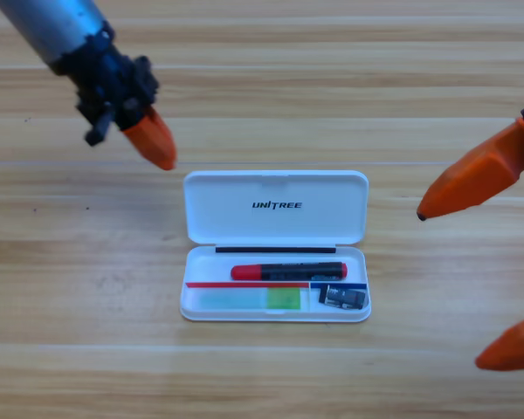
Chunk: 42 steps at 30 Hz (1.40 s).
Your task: Clean up eraser and pencils
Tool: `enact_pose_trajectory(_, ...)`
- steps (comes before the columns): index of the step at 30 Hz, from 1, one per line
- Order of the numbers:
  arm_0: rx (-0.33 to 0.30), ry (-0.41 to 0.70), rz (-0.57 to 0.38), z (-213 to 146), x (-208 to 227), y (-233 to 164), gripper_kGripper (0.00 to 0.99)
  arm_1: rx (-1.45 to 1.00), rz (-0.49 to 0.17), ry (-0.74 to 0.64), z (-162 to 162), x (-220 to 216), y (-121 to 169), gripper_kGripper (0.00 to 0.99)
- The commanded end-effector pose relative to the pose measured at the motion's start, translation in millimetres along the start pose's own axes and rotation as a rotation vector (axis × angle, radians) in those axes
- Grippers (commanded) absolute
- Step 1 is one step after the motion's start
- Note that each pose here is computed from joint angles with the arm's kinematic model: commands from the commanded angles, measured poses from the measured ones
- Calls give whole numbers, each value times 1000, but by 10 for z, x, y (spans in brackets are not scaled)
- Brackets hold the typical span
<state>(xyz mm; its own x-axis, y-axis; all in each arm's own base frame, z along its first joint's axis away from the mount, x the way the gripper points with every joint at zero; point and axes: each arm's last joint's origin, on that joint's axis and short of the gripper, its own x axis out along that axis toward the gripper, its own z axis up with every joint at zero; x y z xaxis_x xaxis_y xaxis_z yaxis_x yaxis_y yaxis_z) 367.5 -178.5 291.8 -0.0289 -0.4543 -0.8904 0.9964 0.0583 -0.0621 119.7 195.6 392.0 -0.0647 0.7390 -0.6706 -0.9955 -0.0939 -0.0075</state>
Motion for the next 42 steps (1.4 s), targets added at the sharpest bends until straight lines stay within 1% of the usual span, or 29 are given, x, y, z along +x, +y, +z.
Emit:
enact_pose_trajectory(1,-50,-86,-98,-318,439,509,0,40,-10,-7,-90,10,-40,990)
enact_pose_trajectory(4,-59,-122,-90,-335,465,658,0,49,-13,-11,-89,27,-52,990)
enact_pose_trajectory(7,-72,-127,-84,-364,495,745,0,45,-17,-15,-87,8,-41,990)
enact_pose_trajectory(11,-85,-122,-98,-411,603,809,0,52,-17,-15,-100,5,-30,990)
enact_pose_trajectory(21,-129,-184,-218,-552,1001,886,0,54,-20,-14,-103,-2,-25,990)
enact_pose_trajectory(24,-144,-184,-248,-586,1092,866,0,55,-19,-15,-104,5,-28,990)
enact_pose_trajectory(34,-129,-176,-312,-463,1167,626,0,64,-19,-16,-102,10,-33,990)
enact_pose_trajectory(42,-86,-168,-342,-283,1144,374,0,65,-19,-16,-99,12,-37,990)
